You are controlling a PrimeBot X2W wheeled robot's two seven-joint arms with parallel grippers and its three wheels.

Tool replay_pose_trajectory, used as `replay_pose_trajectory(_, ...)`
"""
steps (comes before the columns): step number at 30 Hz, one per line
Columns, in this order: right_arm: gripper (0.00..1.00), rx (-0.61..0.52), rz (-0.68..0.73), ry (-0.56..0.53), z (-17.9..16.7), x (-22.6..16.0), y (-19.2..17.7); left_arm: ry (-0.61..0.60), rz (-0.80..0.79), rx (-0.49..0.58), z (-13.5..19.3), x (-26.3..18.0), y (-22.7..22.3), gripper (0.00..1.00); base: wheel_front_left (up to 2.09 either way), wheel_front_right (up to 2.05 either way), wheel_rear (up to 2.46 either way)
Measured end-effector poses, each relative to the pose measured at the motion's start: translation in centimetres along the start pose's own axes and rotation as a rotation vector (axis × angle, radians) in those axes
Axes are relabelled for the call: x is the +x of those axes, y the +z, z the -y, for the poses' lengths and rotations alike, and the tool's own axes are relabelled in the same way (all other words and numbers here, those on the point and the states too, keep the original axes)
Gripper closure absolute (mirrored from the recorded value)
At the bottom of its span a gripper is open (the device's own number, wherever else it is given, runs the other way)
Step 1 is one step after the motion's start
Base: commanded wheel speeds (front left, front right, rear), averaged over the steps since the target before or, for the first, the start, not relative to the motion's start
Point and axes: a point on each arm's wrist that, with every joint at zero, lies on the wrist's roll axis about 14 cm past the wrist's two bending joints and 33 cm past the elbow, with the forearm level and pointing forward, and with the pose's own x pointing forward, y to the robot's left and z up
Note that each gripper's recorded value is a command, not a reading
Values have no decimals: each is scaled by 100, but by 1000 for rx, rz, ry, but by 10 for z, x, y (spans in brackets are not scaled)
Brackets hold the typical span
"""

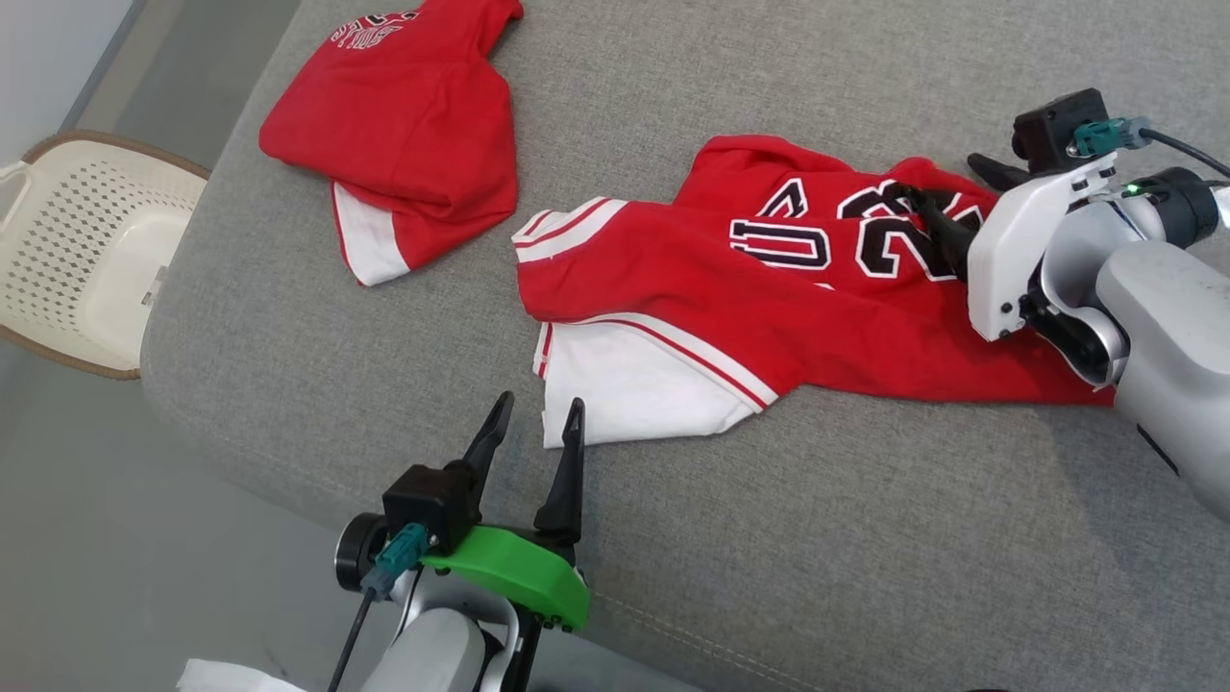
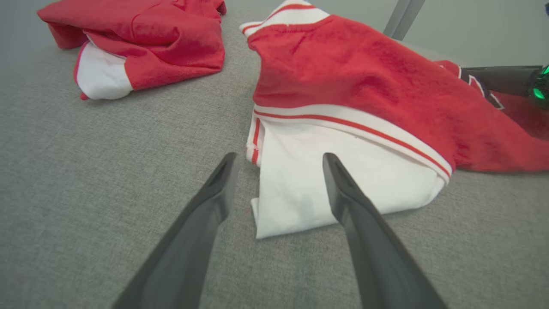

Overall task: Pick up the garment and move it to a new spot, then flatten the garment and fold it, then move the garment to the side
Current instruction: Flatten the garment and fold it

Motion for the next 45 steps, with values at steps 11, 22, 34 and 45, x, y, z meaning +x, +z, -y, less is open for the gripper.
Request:
replay_pose_trajectory(11,100,-22,-133,15,5,-2,-23,15,-1,-10,-3,0,0,0,0,0,0)
replay_pose_trajectory(22,100,-130,206,-355,130,-35,55,6,1,-11,0,2,1,0,0,0,0)
replay_pose_trajectory(34,0,-74,330,-464,145,-66,80,-86,4,10,23,14,2,0,0,0,0)
replay_pose_trajectory(45,0,32,371,-500,92,-138,-3,-257,-37,65,60,40,-8,0,0,0,0)
